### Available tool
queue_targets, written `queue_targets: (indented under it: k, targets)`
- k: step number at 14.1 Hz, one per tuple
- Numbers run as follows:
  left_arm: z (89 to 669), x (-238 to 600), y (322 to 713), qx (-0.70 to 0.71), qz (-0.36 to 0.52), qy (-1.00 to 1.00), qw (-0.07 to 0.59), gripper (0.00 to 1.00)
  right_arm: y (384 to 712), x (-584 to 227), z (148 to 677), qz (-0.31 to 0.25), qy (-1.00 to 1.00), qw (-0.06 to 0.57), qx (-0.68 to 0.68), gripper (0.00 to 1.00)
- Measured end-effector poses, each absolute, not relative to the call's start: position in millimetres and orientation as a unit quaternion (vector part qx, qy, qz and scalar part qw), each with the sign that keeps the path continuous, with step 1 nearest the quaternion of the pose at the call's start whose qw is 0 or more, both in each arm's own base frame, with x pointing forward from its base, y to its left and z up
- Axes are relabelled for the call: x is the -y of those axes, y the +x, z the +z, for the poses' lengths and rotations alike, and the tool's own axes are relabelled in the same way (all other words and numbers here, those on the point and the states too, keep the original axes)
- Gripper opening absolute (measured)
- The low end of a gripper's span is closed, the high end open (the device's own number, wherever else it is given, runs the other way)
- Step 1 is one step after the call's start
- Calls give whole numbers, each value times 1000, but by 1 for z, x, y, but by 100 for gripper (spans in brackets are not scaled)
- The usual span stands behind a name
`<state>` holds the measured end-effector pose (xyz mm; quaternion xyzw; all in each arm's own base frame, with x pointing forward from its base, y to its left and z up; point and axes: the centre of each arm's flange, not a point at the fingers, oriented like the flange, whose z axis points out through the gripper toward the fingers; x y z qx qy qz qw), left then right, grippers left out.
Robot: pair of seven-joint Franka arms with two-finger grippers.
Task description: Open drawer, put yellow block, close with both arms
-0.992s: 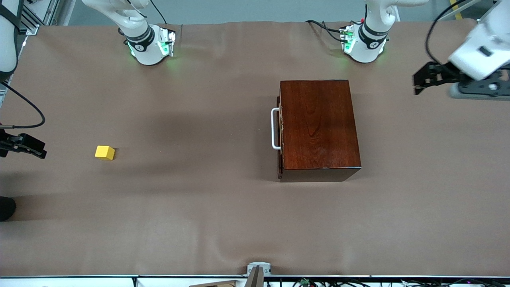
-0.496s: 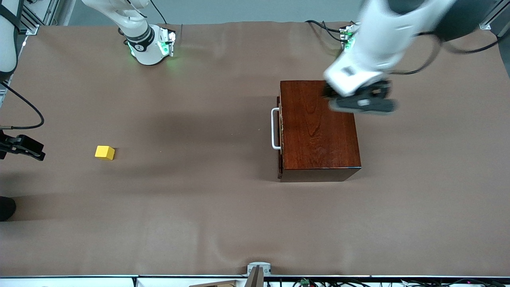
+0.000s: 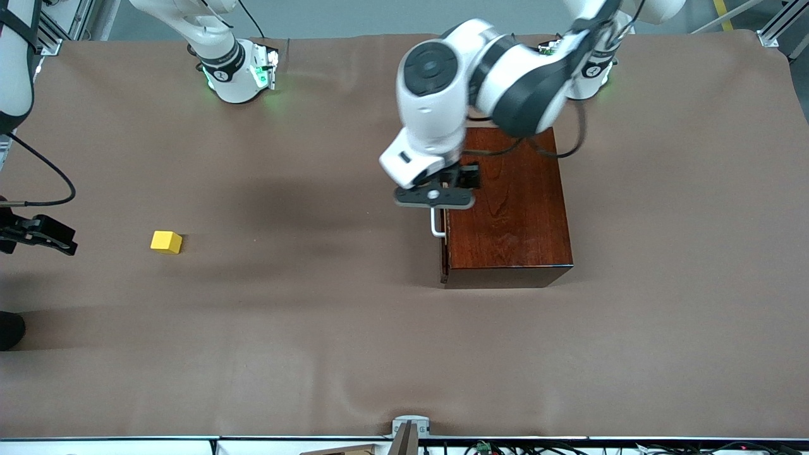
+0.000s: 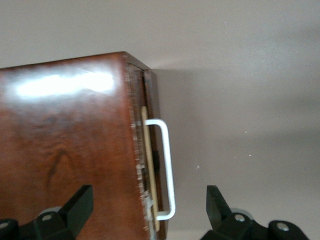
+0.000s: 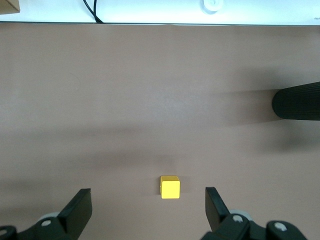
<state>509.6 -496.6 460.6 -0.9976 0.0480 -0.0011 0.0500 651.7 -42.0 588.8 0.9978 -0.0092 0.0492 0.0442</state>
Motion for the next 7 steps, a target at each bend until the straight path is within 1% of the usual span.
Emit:
queue_targets:
  k: [4, 7]
  targets:
    - [411, 542, 490, -5, -26, -995, 91, 100, 653, 41, 584, 44, 998, 44, 8, 100]
    - [388, 546, 492, 33, -28, -994, 99, 100, 654, 39, 578, 38, 998, 43, 6, 100]
